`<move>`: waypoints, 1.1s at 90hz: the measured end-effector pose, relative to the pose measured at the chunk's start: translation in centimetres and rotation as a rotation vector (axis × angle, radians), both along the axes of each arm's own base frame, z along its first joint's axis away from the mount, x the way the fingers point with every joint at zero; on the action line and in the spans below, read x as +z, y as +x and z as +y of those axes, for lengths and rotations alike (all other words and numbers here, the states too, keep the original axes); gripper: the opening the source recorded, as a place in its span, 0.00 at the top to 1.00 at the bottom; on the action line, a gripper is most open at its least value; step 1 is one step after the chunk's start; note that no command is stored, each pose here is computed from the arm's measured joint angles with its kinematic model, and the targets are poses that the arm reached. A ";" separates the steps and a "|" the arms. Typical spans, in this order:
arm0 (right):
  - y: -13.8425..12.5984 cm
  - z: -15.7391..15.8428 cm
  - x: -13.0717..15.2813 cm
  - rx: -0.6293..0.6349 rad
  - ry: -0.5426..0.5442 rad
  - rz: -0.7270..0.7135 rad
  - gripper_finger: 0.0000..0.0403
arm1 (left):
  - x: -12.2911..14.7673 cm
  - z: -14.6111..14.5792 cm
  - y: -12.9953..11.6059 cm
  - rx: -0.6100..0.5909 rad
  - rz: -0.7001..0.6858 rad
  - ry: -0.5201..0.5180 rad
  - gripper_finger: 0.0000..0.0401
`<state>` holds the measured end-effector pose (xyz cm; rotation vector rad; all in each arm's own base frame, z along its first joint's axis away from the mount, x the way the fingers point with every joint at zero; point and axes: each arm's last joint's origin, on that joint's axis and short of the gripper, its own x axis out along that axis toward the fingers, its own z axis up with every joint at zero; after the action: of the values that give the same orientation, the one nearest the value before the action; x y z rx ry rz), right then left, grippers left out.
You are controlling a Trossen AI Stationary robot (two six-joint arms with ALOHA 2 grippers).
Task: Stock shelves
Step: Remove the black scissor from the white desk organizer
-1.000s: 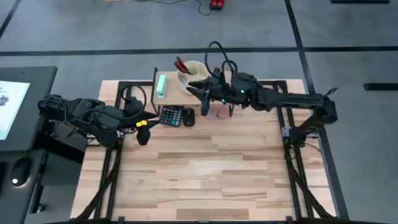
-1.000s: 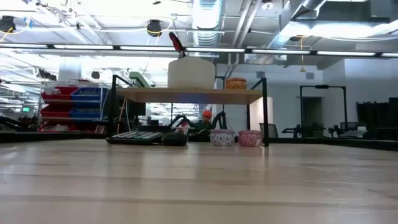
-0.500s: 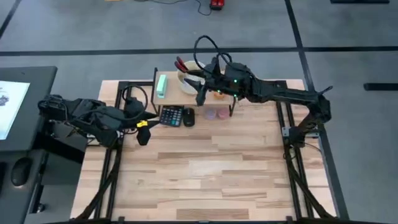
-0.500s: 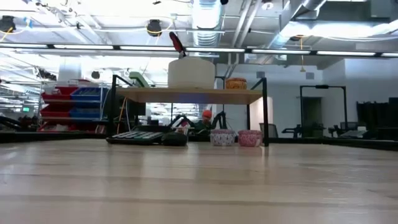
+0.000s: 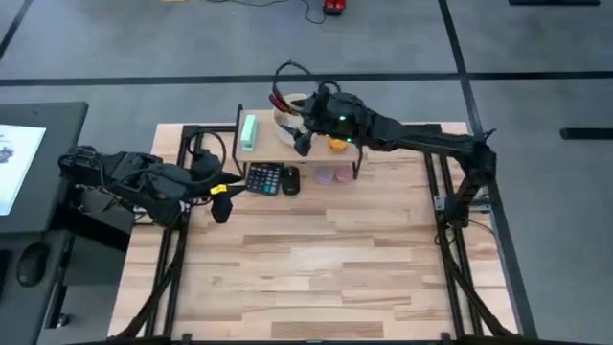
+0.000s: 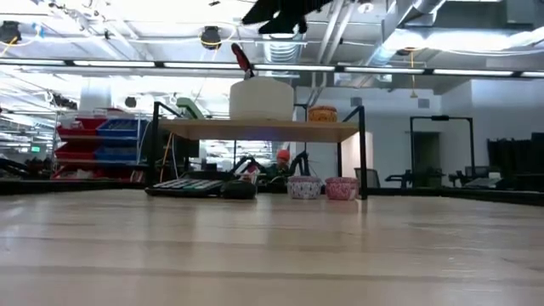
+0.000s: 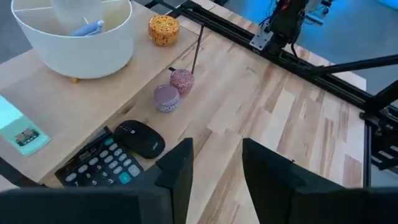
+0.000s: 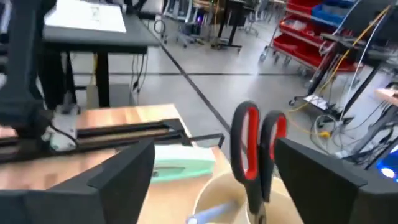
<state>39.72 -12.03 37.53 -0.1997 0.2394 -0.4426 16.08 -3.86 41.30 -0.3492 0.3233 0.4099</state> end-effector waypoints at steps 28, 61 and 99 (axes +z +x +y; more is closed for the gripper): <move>3.1 -1.7 -1.8 -0.102 -0.079 0.063 0.06 | 0.0 0.0 0.0 -0.004 -0.002 0.008 0.71; 5.0 -3.7 -4.1 -0.206 -0.093 0.111 0.06 | 0.1 0.0 0.0 -0.012 0.003 0.024 0.71; 4.6 -5.2 -3.7 -0.239 -0.079 0.049 0.08 | 0.1 0.0 0.0 -0.012 0.002 0.021 0.71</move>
<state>44.30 -17.23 33.81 -0.2610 0.2953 -0.6855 16.12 -3.88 41.36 -0.3265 0.3223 0.4013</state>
